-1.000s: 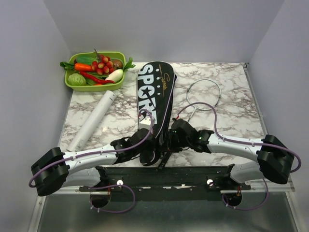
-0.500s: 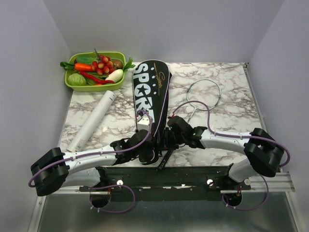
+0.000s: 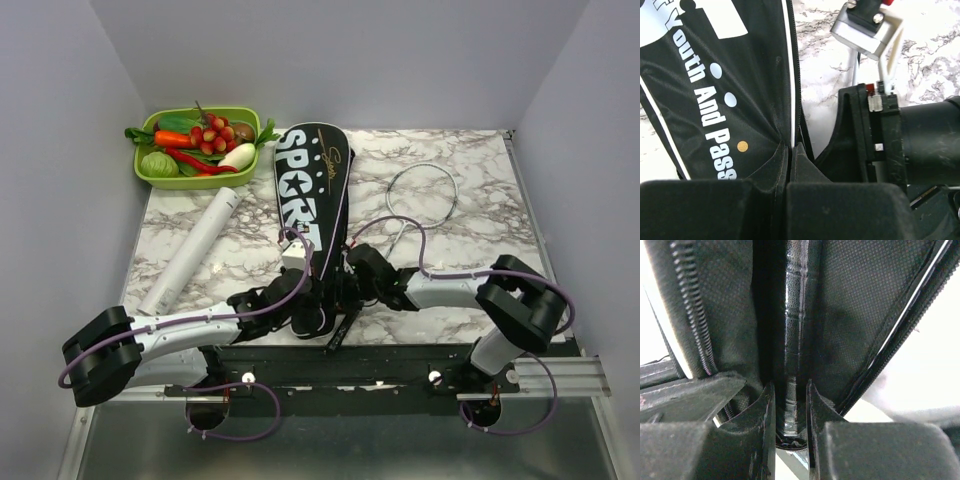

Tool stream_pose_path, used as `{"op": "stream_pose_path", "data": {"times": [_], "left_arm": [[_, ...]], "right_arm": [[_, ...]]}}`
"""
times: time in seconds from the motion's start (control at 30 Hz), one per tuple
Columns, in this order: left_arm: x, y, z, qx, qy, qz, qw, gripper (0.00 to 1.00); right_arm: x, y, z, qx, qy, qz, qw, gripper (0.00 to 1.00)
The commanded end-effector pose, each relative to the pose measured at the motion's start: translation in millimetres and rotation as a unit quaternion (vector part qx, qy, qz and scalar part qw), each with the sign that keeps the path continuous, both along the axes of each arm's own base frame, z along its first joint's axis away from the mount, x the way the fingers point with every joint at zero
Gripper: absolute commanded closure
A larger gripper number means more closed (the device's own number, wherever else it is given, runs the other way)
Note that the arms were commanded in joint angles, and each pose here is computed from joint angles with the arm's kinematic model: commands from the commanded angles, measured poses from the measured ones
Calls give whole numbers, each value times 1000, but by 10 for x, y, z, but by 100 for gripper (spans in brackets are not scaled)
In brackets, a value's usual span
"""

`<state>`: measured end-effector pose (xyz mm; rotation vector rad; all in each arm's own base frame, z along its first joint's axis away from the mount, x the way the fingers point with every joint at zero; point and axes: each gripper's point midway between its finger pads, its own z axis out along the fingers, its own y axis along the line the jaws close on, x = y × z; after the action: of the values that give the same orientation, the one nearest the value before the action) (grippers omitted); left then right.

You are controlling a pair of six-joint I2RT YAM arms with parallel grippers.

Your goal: Pack up the badminton gear

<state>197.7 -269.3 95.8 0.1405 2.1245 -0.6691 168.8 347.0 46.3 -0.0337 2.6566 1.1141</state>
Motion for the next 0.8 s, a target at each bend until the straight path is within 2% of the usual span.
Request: {"op": "stream_pose_path", "data": {"times": [0.0, 0.03, 0.07, 0.1, 0.17, 0.27, 0.37, 0.57, 0.7, 0.77], "left_arm": [[-458, -398, 135, -76, 45, -112, 990, 100], [-457, -391, 120, -74, 45, -111, 990, 100], [-466, -377, 78, -70, 45, -113, 990, 100], [-460, -382, 91, -74, 42, -113, 990, 100], [-446, -359, 64, -71, 40, -108, 991, 100], [-425, -339, 66, -63, 36, -105, 992, 100], [-423, -300, 46, -53, 36, -102, 993, 100], [-422, -224, 74, -50, 30, -95, 994, 100], [-437, -185, 77, -44, 26, -98, 994, 100], [-456, -194, 73, -40, 28, -106, 993, 100]], "right_arm": [[662, 196, 316, 102, -110, -65, 987, 81], [662, 216, 357, 114, -115, -62, 985, 75], [639, 214, 350, 114, -115, -58, 985, 62], [612, 187, 317, 110, -112, -55, 986, 56], [581, 133, 331, 102, -117, -51, 987, 44], [537, 1, 335, 77, -120, -55, 988, 35], [541, -185, 359, 37, -130, -74, 988, 31], [601, -633, 400, -61, -154, -123, 978, 30], [779, -1107, 503, -169, -185, -189, 949, 28], [817, -1358, 434, -223, -171, -205, 938, 28]]}}
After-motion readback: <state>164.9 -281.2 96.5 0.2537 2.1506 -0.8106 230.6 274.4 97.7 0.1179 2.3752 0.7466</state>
